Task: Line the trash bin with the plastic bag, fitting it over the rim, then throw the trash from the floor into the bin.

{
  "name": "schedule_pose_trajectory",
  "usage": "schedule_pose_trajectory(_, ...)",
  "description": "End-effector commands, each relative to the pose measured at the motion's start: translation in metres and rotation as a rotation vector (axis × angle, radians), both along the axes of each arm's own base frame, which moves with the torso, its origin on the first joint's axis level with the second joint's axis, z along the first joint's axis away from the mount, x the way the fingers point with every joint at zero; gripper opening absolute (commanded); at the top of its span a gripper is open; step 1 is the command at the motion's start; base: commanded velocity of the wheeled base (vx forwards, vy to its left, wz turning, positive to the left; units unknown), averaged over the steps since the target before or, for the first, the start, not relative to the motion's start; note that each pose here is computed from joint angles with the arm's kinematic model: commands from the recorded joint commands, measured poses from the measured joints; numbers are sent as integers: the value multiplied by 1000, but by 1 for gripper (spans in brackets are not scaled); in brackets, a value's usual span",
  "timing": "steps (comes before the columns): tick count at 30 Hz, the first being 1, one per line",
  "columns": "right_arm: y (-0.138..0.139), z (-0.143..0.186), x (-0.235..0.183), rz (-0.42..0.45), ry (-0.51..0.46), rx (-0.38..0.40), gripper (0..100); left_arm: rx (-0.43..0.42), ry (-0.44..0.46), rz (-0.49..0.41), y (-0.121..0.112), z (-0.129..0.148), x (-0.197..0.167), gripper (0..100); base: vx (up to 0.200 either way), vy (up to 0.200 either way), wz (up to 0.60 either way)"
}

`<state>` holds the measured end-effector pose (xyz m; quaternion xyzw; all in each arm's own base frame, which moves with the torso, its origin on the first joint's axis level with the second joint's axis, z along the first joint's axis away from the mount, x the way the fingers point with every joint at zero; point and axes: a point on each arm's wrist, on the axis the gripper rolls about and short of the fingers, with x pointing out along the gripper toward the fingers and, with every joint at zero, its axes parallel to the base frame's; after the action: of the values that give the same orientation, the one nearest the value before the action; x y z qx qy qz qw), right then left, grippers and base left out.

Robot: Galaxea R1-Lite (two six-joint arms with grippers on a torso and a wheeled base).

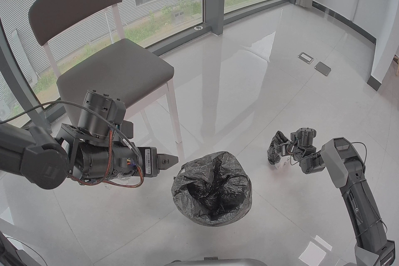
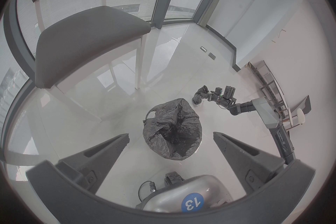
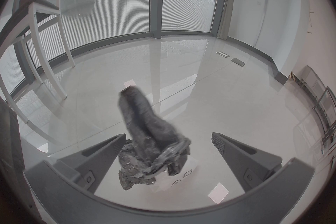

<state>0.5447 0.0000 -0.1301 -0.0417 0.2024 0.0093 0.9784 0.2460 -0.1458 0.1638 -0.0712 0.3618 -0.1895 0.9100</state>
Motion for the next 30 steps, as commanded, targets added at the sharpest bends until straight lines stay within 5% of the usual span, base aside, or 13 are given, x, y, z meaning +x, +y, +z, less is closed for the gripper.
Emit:
schedule_pose_trajectory(1, -1, 6, 2, -2, -18, 1, 100, 7, 8, 5, 2, -2, -2, 100, 200, 0, 0)
schedule_pose_trajectory(11, 2, 6, 1, 3, -10, 1, 100, -6, -15, -1, 1, 4, -6, 100, 200, 0, 0)
schedule_pose_trajectory(30, 5, -8, -5, -4, 126, -2, 100, 13, -5, 10, 4, -1, -13, 100, 0, 0, 0)
